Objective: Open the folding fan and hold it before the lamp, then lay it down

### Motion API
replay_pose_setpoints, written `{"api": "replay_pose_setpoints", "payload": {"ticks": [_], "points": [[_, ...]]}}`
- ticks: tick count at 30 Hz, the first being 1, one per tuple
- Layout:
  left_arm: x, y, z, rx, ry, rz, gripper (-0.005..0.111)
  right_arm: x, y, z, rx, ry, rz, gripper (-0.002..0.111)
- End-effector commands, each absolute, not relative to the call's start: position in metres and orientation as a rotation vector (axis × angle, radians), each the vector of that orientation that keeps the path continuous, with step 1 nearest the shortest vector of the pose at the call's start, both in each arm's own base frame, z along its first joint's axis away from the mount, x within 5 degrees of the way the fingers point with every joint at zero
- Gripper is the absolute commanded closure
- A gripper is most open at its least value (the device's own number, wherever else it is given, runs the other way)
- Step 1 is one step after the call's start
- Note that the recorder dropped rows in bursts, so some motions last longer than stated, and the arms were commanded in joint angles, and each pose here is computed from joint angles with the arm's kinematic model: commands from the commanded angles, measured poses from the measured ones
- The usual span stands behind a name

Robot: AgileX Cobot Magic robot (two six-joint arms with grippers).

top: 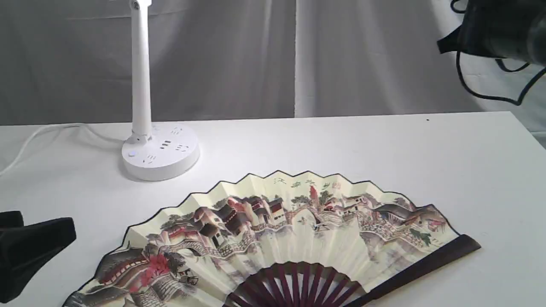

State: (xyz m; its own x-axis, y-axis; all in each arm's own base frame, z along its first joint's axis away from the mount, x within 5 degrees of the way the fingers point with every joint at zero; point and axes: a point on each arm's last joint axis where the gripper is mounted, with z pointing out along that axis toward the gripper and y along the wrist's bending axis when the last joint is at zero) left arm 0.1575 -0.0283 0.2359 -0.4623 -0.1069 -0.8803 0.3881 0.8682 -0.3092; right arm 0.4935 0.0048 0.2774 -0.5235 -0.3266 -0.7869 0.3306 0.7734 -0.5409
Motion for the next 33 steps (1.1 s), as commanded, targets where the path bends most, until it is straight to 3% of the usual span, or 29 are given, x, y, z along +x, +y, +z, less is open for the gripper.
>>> {"api": "replay_pose_setpoints", "payload": {"ticks": [1, 8, 16, 19, 26, 33], "points": [[0.157, -0.029, 0.236, 0.224, 1.971, -0.578, 0.031, 0.504, 0.012, 0.26, -0.236, 1.921, -0.812, 0.108], [0.157, -0.029, 0.236, 0.224, 1.971, -0.578, 0.031, 0.498, 0.028, 0.2, -1.231, 1.376, -1.401, 0.108], [0.157, -0.029, 0.236, 0.224, 1.971, -0.578, 0.031, 0.496, 0.023, 0.181, -1.308, 1.379, -1.398, 0.108], [0.157, -0.029, 0.236, 0.224, 1.971, -0.578, 0.031, 0.493, 0.011, 0.183, -1.078, 1.548, -1.407, 0.108], [0.157, -0.029, 0.236, 0.225, 1.971, -0.579, 0.031, 0.488, -0.066, 0.203, 0.089, 2.157, -1.012, 0.108], [0.157, -0.029, 0.236, 0.225, 1.971, -0.579, 0.031, 0.472, -0.101, 0.212, 0.267, 2.16, -1.201, 0.108]]}}
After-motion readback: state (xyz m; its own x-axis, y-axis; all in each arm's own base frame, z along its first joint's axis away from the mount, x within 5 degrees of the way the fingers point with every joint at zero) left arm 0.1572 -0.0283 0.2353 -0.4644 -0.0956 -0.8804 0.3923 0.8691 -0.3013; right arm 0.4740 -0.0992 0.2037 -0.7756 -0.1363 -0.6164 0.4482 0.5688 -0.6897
